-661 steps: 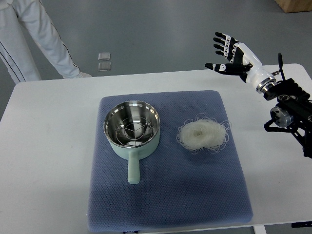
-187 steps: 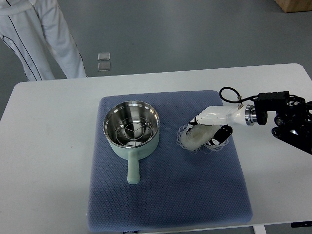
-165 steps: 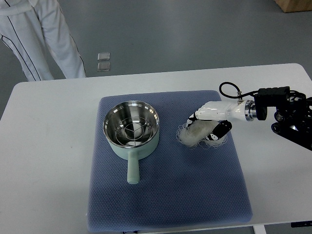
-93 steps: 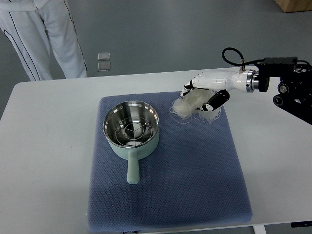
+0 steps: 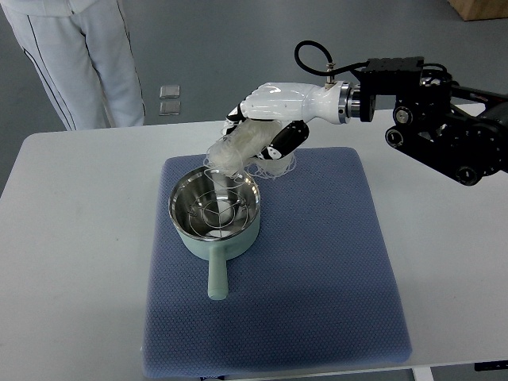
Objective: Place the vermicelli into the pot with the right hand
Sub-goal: 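Carry the vermicelli over the steel pot and lower it inside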
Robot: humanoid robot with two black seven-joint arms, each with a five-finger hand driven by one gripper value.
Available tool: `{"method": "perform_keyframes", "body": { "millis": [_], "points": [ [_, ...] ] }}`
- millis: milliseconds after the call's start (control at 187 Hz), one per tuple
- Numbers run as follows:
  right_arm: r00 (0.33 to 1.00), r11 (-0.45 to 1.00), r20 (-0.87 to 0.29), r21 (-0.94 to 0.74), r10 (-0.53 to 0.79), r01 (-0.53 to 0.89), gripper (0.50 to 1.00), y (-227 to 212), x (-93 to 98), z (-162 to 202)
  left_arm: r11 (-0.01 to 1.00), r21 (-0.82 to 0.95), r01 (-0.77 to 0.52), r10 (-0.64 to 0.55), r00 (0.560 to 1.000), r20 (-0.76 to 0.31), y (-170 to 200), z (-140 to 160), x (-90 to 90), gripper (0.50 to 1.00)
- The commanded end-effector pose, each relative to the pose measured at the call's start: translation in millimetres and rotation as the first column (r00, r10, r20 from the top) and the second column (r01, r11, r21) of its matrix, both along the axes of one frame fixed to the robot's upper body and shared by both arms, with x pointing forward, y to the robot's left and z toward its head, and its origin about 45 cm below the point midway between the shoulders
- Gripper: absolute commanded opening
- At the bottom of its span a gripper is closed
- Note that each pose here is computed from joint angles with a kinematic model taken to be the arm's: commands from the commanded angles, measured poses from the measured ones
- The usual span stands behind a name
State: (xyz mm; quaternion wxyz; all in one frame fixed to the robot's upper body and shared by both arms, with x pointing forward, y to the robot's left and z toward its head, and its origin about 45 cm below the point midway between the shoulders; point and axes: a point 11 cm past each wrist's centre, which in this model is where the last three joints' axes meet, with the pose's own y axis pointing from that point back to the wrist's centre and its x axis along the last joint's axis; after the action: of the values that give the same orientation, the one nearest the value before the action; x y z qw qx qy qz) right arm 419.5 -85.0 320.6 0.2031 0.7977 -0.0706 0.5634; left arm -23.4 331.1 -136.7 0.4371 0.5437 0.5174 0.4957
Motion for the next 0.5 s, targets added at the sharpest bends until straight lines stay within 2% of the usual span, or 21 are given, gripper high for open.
{"method": "perform_keyframes", "body": {
  "millis": [0,139,391,434,493],
  "points": [
    [0.998,0.998,-0.012,0.021,0.060,-0.060,0.570,29,-11.6,-3,1.000,0.000,-0.002,0.002,1.000,0.000,0,0,0.0,1.000],
    [0.994,0.996,-0.064,0.022,0.088,-0.087,0.574,56,-25.2,-29,1.000,0.000,-0.002,0.002,1.000,0.000,0,0,0.0,1.000],
    [0.992,1.000,-0.125,0.008,0.019,-0.018,0.594,52,-20.0,-65,1.000,0.000,-0.002,0.002,1.000,0.000,0,0,0.0,1.000],
    [0.992,1.000,-0.127,0.008,0.010,-0.009,0.621,51,-19.2,-67,1.000,0.001,-0.002,0.002,1.000,0.000,0,0,0.0,1.000],
    [0.993,1.000,-0.121,0.012,-0.009,0.010,0.682,48,-16.8,-69,1.000,0.000,-0.002,0.002,1.000,0.000,0,0,0.0,1.000]
  ]
}}
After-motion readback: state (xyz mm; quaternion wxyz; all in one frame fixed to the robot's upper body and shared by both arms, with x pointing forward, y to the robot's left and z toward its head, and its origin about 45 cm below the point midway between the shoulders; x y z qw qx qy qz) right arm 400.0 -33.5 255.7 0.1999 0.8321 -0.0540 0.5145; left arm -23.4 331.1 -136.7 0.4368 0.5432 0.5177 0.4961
